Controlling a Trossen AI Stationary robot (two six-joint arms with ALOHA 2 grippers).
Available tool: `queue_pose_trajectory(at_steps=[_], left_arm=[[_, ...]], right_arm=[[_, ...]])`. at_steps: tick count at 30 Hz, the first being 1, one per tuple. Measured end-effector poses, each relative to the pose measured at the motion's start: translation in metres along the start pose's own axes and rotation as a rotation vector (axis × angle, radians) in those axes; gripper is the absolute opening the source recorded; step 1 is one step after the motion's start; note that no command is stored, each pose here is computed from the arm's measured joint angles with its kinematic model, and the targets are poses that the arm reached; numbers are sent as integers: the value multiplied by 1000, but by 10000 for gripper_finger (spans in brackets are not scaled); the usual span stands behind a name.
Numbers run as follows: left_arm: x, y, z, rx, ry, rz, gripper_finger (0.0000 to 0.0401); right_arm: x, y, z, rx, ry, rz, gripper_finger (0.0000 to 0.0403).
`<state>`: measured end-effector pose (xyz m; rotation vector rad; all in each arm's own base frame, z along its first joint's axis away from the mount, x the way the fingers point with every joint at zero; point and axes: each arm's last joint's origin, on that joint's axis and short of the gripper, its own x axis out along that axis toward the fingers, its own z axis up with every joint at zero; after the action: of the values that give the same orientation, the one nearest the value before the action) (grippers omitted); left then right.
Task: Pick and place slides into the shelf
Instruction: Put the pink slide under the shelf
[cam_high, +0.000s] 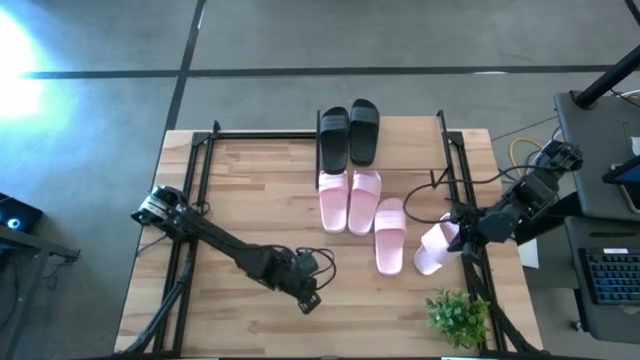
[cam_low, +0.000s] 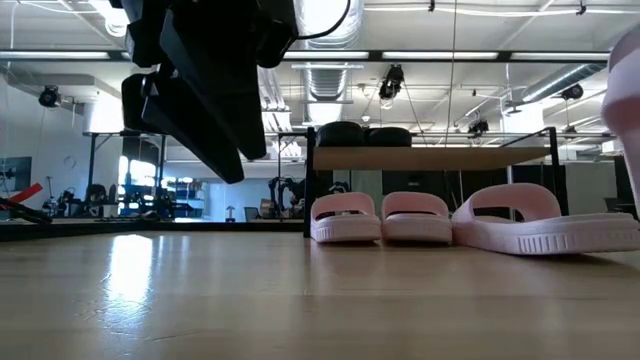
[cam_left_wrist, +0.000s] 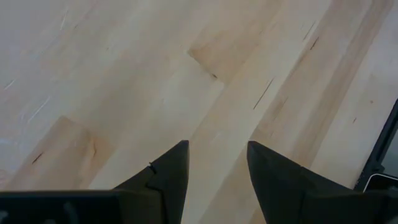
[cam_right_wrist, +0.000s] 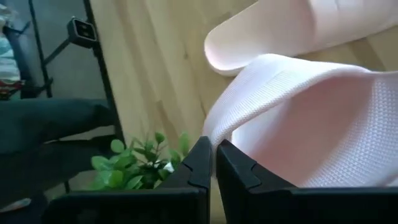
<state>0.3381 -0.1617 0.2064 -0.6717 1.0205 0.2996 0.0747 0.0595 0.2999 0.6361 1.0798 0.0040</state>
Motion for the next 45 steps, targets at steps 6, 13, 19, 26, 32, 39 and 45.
queue_pose_trajectory(at_steps=[6,13,19,26,32,39,45], left_arm=[[0,-1,0,-26,1,-2,148],[0,-1,0,-27,0,-3,148],[0,-1,0,-27,0,-3,148],[0,-1,0,-42,1,-1,148],[0,-1,0,-44,0,-1,148],[0,-1,0,-44,-3,1,148],[0,-1,0,-46,-4,1,148]], right_arm=[[-21,4,3,18,-29,100,8],[-2,-1,-2,22,30,29,8],[25,-12,-6,40,-22,-107,9],[36,-18,-6,27,-93,-224,59],[45,-17,-6,-29,-71,-327,134],[57,-12,-4,-63,-23,-421,204],[62,-9,-5,-54,129,-538,234]])
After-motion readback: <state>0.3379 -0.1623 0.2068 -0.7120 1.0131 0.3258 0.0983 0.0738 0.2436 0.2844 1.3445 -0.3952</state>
